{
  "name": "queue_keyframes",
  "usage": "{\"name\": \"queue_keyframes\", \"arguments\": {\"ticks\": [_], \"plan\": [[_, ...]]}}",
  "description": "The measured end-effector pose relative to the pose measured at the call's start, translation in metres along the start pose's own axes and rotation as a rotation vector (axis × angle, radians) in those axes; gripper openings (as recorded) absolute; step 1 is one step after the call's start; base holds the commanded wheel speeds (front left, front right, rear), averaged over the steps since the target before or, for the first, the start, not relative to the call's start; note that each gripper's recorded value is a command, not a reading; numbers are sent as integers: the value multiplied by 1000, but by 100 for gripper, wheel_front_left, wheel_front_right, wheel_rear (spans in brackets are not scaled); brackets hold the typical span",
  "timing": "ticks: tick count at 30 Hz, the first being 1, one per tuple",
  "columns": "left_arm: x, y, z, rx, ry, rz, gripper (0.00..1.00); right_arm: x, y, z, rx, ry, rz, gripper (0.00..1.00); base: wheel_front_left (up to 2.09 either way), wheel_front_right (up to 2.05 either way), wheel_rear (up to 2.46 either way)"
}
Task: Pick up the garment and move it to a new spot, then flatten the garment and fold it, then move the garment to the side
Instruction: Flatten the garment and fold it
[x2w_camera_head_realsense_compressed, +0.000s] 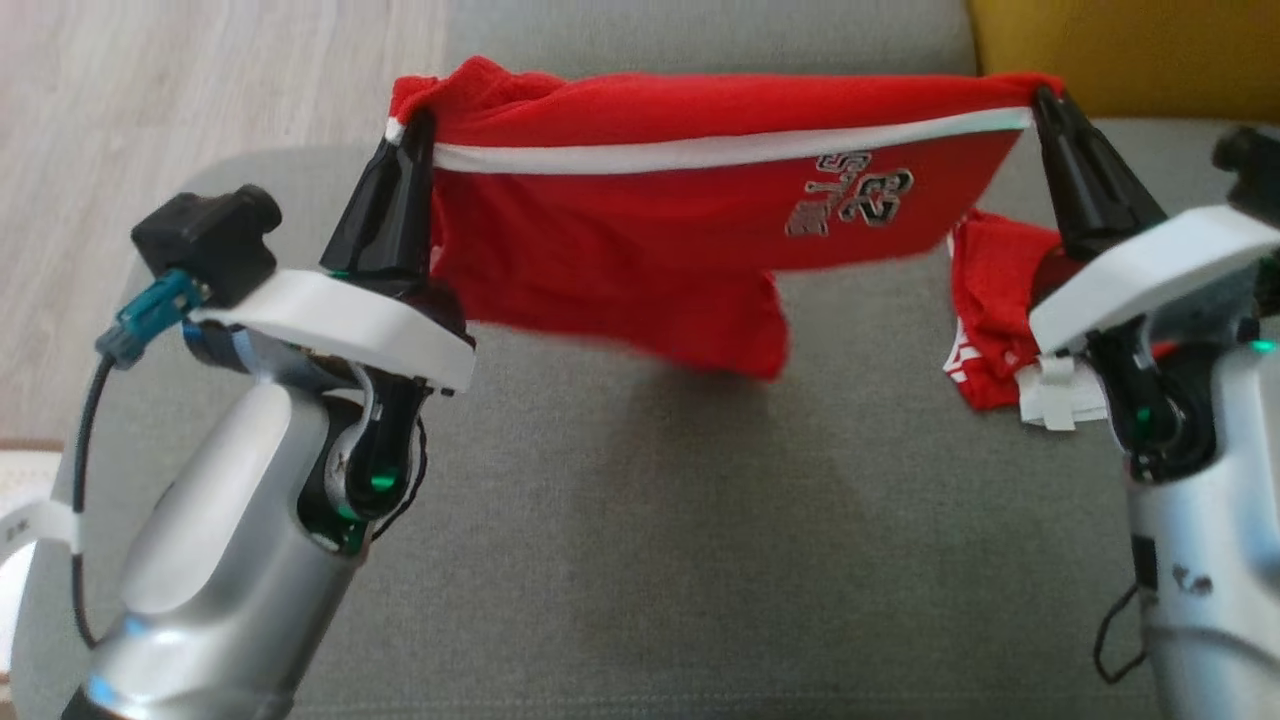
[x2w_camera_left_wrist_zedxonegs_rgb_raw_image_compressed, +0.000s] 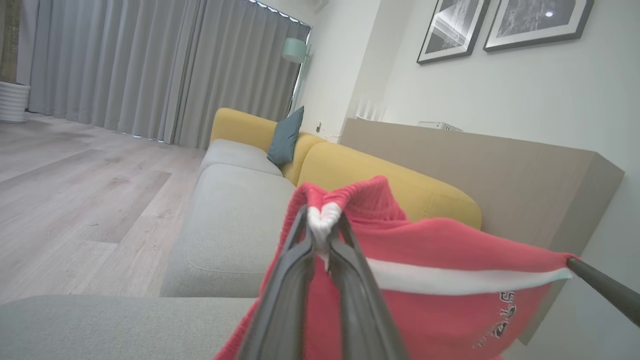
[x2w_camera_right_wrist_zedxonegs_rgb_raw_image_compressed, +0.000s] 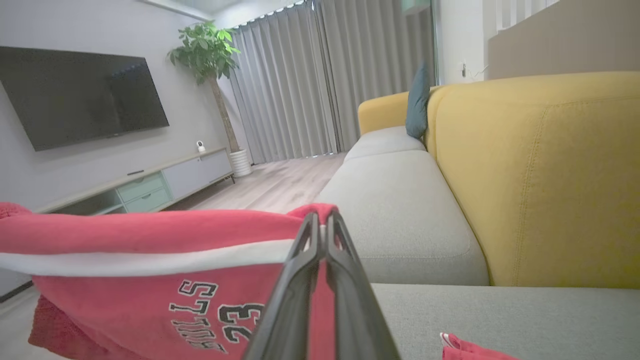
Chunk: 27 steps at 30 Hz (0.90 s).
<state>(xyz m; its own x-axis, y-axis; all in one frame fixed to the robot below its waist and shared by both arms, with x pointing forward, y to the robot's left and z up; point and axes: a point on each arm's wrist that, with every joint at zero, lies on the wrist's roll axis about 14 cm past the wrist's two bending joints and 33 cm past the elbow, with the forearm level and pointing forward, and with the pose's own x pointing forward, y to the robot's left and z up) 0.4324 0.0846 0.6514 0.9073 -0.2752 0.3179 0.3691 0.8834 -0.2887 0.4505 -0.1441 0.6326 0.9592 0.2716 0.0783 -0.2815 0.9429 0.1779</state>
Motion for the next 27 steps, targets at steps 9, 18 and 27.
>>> {"name": "queue_keyframes", "arguments": {"ticks": [9,18,27], "plan": [[-28,-16,21,-2,3,-12,0,-42,6,12,44,-37,-33,0,0,0,0],[-35,-24,27,-27,43,-35,0,-51,8,10,4,16,-49,0,0,0,0],[53,18,12,9,102,-45,0,50,8,49,-123,-40,7,0,0,0,0]]}}
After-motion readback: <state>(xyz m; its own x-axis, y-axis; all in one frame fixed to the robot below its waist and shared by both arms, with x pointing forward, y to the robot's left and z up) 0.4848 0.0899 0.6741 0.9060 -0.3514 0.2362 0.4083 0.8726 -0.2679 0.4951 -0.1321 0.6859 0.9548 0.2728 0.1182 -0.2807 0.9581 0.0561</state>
